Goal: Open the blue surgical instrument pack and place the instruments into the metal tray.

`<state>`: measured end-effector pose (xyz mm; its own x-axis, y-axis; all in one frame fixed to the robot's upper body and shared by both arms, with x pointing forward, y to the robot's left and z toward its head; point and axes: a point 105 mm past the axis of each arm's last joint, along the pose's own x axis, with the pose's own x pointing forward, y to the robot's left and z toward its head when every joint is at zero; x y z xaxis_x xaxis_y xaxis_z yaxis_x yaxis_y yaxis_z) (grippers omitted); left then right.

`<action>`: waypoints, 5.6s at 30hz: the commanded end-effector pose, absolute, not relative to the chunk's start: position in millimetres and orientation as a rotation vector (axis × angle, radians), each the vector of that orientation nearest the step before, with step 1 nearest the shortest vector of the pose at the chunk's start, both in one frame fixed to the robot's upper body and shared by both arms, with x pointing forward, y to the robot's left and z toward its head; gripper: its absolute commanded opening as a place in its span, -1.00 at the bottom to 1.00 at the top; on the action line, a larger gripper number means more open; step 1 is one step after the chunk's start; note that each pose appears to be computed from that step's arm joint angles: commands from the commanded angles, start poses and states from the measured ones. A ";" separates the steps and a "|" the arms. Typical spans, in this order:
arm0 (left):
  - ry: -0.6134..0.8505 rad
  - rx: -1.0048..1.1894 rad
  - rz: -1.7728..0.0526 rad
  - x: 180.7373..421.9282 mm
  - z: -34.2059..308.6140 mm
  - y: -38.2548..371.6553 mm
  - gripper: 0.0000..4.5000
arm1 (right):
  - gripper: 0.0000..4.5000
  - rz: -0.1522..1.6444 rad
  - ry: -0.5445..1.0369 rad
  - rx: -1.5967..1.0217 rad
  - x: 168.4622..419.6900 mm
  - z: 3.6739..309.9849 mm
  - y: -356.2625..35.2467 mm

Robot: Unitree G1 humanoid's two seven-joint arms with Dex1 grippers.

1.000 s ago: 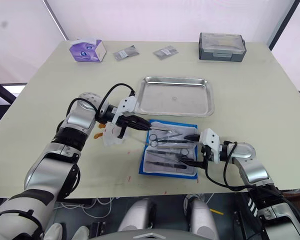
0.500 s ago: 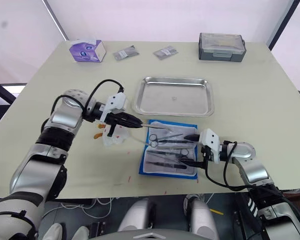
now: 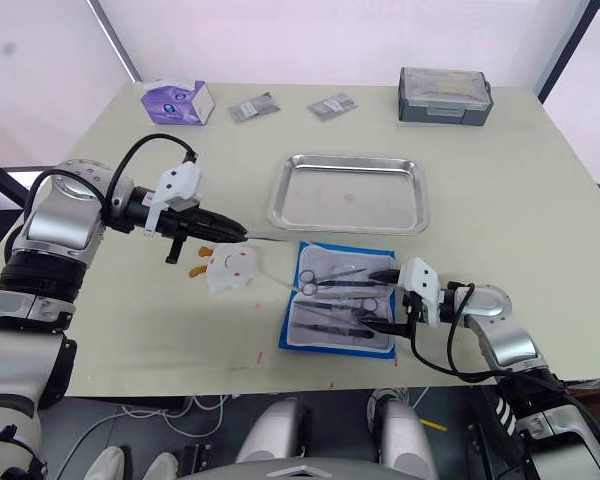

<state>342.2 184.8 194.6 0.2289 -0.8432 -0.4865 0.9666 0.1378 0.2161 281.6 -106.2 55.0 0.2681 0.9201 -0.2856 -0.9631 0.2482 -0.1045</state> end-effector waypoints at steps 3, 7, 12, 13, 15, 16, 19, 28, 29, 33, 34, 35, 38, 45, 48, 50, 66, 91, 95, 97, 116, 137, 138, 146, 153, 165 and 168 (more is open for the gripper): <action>0.142 0.422 -1.189 354.3 217.0 160.8 -0.98 | 1.00 1.272 0.446 -0.282 263.8 -0.3 -122.4; 0.032 0.341 -1.021 370.2 229.9 150.0 -0.98 | 1.00 1.272 0.447 -0.282 263.3 -0.2 -123.6; -0.061 0.277 -0.775 392.7 239.6 146.7 -0.98 | 1.00 1.269 0.449 -0.283 262.6 -0.2 -125.1; -0.062 0.266 -0.728 396.1 239.3 146.1 -0.98 | 1.00 1.268 0.449 -0.283 262.5 -0.2 -125.4; -0.047 0.258 -0.678 398.0 234.4 141.0 -0.98 | 1.00 1.267 0.448 -0.283 262.3 0.1 -125.8; -0.026 0.243 -0.621 401.6 230.5 140.2 -0.98 | 1.00 1.267 0.448 -0.283 262.1 0.4 -126.0; 0.037 0.193 -0.504 406.7 218.3 137.1 -0.98 | 1.00 1.269 0.448 -0.280 261.6 0.4 -126.0; 0.171 0.050 -0.318 422.8 191.6 125.4 -0.98 | 1.00 1.273 0.445 -0.281 263.6 1.7 -124.4; 0.195 0.041 -0.296 425.0 184.6 121.9 -0.98 | 1.00 1.274 0.443 -0.282 263.8 2.0 -124.0; 0.263 0.046 -0.210 431.1 163.4 115.2 -0.98 | 1.00 1.281 0.442 -0.277 262.7 1.5 -121.9; 0.271 0.038 -0.196 432.0 160.3 113.6 -0.98 | 1.00 1.282 0.443 -0.276 262.5 1.3 -121.6; 0.284 0.022 -0.185 432.3 157.0 111.7 -0.98 | 1.00 1.282 0.442 -0.275 262.3 1.2 -121.3; 0.293 0.014 -0.173 432.8 152.8 106.4 -0.98 | 1.00 1.282 0.442 -0.275 262.1 1.3 -121.1; 0.295 -0.010 -0.112 433.2 143.1 103.5 -0.98 | 1.00 1.279 0.437 -0.276 263.0 1.5 -120.1; 0.300 -0.016 -0.116 433.6 141.0 103.2 -0.98 | 1.00 1.278 0.435 -0.277 263.4 1.8 -119.7; 0.300 -0.013 -0.118 433.8 140.8 103.2 -0.98 | 1.00 1.277 0.434 -0.277 263.5 2.1 -119.6; 0.281 0.007 -0.086 432.7 143.7 107.7 -0.98 | 1.00 1.272 0.424 -0.273 265.3 3.1 -118.3; 0.159 0.016 -0.128 431.6 172.6 103.3 -0.33 | 1.00 1.267 0.418 -0.266 264.9 2.8 -116.8; 0.046 0.057 -0.295 426.9 193.2 95.4 -0.33 | 1.00 1.267 0.416 -0.261 264.6 2.7 -115.8; 0.002 0.082 -0.417 421.4 199.6 91.4 -0.33 | 1.00 1.267 0.415 -0.259 264.6 2.7 -115.3; 0.157 0.399 -1.325 341.5 132.8 82.4 -0.33 | 1.00 1.259 0.412 -0.254 266.5 3.6 -116.1; 0.347 0.528 -1.406 330.3 86.0 87.4 -0.33 | 1.00 1.246 0.405 -0.244 266.3 4.4 -116.0; 0.351 0.533 -1.409 329.9 85.0 87.4 -0.33 | 1.00 1.247 0.404 -0.244 266.3 4.4 -115.9; 0.365 0.552 -1.379 338.6 83.9 91.8 -0.33 | 1.00 1.247 0.403 -0.246 267.1 4.4 -115.2; 0.354 0.548 -1.377 343.0 85.3 89.3 -0.33 | 1.00 1.244 0.400 -0.246 267.7 4.6 -114.7; 0.449 0.584 -1.446 333.7 72.6 94.7 -0.99 | 1.00 1.241 0.395 -0.243 268.2 5.3 -114.3; 0.467 0.583 -1.453 332.6 71.1 95.4 -0.99 | 1.00 1.241 0.394 -0.243 268.2 5.6 -114.2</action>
